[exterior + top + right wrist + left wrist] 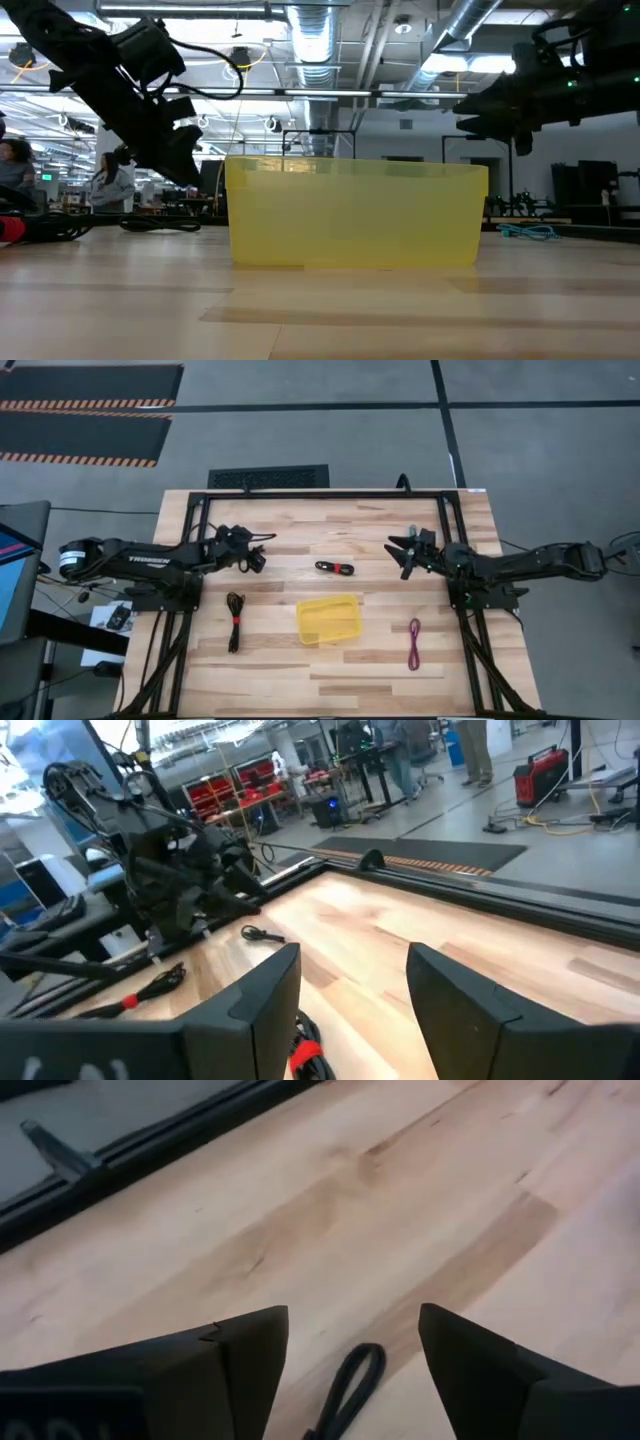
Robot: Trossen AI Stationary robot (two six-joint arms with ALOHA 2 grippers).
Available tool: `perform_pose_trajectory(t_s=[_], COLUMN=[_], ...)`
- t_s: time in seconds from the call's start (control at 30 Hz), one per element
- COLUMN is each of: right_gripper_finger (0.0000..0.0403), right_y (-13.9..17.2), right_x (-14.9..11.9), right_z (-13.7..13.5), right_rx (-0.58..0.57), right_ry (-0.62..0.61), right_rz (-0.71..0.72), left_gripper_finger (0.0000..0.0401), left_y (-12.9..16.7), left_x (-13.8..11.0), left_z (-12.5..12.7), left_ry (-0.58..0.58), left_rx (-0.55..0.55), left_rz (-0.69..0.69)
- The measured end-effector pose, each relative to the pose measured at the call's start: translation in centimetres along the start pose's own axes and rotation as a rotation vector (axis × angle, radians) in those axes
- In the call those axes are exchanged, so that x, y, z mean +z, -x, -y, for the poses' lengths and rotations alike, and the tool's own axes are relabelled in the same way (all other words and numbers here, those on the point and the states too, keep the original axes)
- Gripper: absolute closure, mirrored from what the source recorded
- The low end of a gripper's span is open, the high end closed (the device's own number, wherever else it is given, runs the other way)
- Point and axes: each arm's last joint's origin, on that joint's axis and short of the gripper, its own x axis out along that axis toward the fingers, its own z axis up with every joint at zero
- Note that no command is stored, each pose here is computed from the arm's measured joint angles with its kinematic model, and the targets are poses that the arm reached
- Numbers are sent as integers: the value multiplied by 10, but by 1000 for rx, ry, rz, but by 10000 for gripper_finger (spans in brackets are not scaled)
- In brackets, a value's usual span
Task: Pick and place USB-C Cables
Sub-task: Put the top left black charger cable into the yellow bin
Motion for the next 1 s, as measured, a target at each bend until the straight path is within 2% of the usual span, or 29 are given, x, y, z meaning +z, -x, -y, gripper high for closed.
perform_pose_trajectory(t_s=[0.13, 0.27, 0.47, 0.67, 0.83, 1.0], right_gripper_finger=[195, 195, 196, 198, 199, 203], right_y=[-4, -5, -6, -8, -16, -26], right_x=[-1, -11, -22, -24, -26, -30], right_z=[-2, -5, -13, -21, -24, -30], right_rx=[4, 15, -2, 32, 17, 0], right_ry=[-56, -119, -143, -156, -140, -119], right_rz=[12, -53, -86, -84, -109, -144], left_gripper_finger=[181, 181, 181, 185, 212, 267], left_y=[-4, -8, -14, -22, -30, -41], left_x=[-1, -4, -11, -16, -21, -22], left_z=[-5, -9, -15, -18, -17, -12], left_ry=[17, -7, -11, -80, -108, -139], left_rx=[11, 18, 27, 3, 0, -33], left_rz=[-34, -95, -190, -262, -316, -303])
